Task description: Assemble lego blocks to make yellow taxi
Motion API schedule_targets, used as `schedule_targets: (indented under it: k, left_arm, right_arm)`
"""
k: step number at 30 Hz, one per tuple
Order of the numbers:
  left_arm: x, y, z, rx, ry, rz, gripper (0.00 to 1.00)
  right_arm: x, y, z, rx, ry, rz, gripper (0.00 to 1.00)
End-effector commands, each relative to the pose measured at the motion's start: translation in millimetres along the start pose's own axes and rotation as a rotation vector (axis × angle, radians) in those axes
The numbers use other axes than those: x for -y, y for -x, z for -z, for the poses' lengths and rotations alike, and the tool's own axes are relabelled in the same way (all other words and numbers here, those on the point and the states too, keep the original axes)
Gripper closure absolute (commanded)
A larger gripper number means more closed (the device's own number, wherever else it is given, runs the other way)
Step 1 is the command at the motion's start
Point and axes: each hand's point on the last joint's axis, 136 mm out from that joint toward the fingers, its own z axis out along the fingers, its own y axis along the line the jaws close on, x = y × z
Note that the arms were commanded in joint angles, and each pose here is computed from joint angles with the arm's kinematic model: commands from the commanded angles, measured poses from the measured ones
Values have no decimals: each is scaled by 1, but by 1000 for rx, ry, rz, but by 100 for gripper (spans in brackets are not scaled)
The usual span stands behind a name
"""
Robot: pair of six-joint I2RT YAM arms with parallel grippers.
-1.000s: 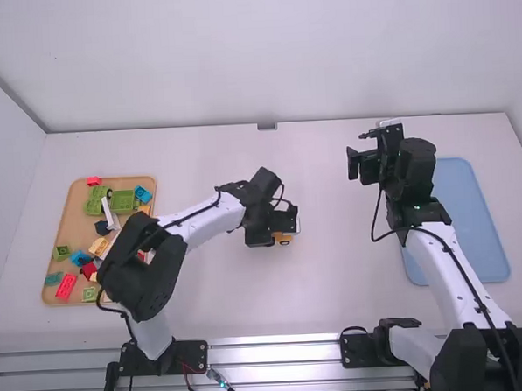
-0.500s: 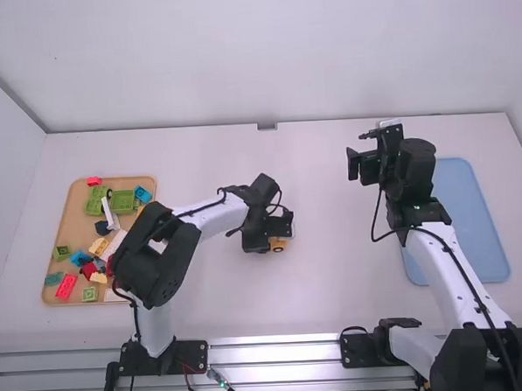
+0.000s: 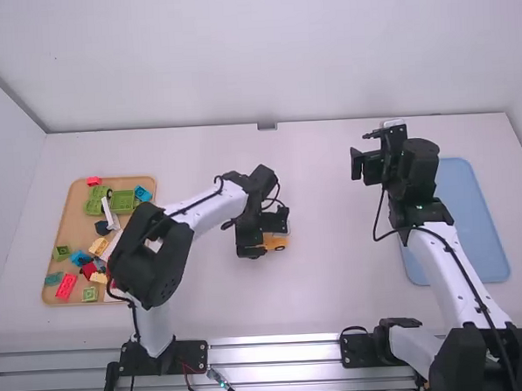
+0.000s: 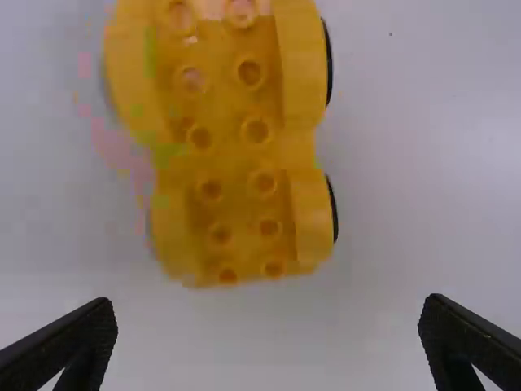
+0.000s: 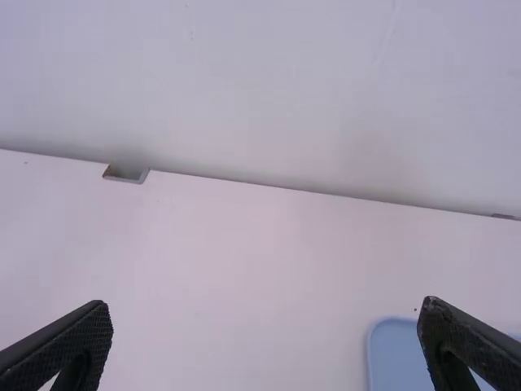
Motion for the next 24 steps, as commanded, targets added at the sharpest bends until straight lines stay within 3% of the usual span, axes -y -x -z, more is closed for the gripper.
schedule_targets:
  k: [1, 8, 19, 24]
  left_arm:
    - [-22, -5, 44, 42, 88, 34, 1]
    - [-50, -65, 92, 66, 146, 307, 1]
    - [-64, -248, 92, 51, 144, 968, 1]
    - [-68, -329, 102, 64, 251, 1190, 1]
  right_arm:
    - [1, 17, 1, 32, -1, 2, 1]
    - [1, 17, 1, 31, 0, -2, 1]
    - [1, 17, 1, 32, -1, -1, 1]
    - [1, 17, 1, 32, -1, -1, 1]
